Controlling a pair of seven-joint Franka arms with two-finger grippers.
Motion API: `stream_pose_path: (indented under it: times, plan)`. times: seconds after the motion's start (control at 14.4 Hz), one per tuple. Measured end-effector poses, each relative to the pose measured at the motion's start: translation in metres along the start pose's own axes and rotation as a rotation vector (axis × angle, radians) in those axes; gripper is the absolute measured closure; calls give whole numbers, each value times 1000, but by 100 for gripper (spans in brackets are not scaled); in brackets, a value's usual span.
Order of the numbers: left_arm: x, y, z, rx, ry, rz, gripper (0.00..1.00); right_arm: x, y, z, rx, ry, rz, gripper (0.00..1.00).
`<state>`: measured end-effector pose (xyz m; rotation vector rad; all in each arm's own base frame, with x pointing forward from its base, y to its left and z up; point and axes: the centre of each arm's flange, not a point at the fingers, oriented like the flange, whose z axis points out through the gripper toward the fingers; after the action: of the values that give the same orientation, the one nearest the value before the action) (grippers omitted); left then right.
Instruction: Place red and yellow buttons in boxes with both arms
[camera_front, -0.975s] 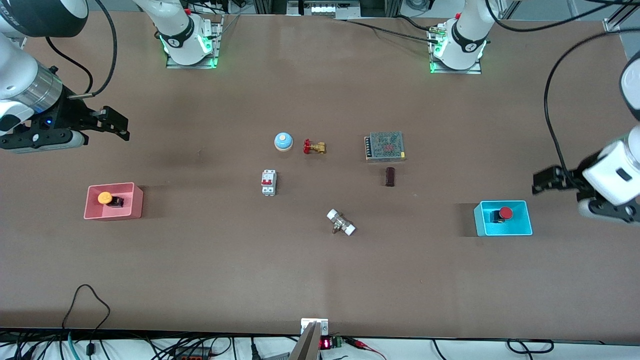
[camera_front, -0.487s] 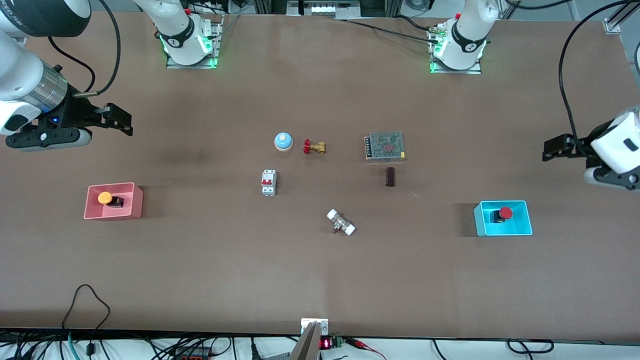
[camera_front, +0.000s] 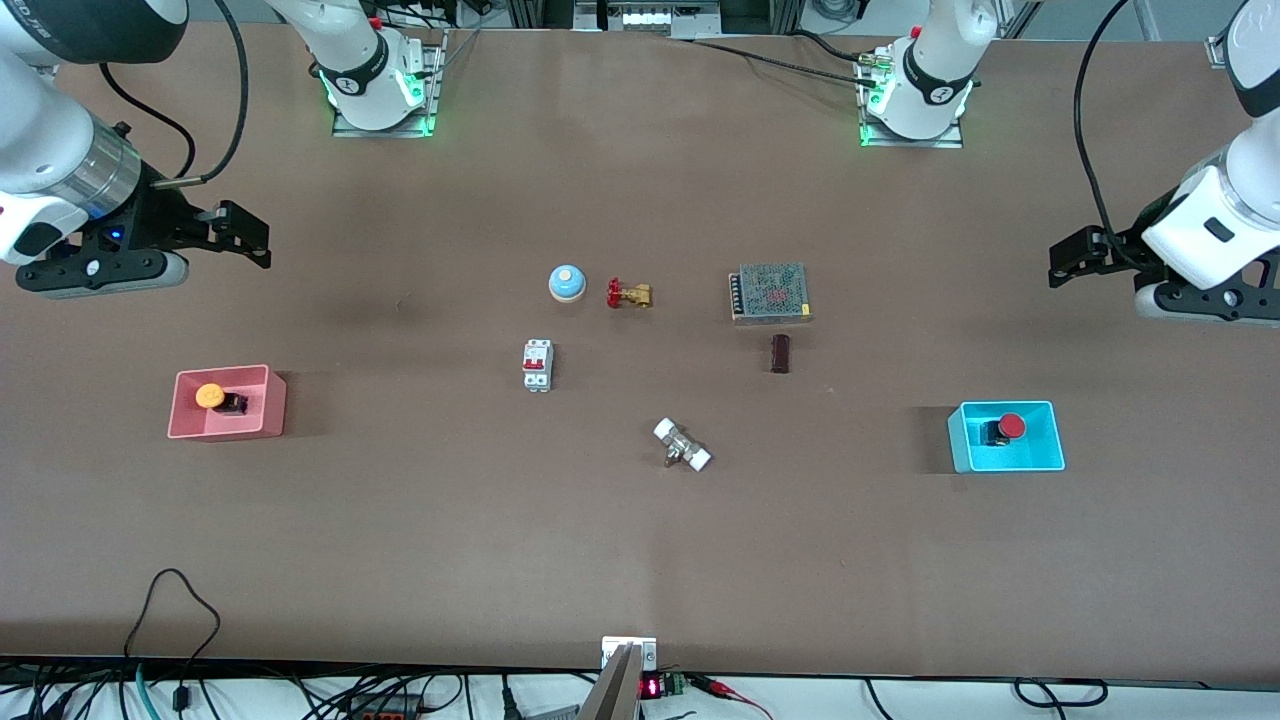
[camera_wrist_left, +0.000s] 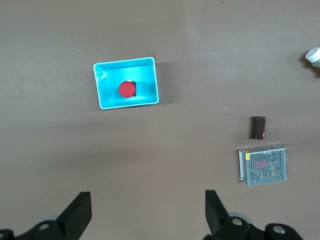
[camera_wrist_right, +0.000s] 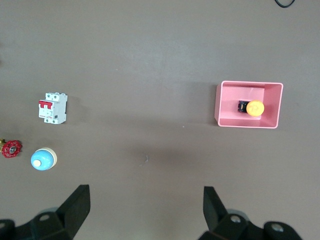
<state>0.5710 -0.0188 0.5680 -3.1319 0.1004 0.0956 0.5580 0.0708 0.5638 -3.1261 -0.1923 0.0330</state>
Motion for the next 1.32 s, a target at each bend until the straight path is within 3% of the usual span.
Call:
stream_pose_path:
  times: [1.32]
  plan:
    - [-6, -1, -15, -5, 34, -11, 0, 8, 3, 1, -2, -2, 5, 0]
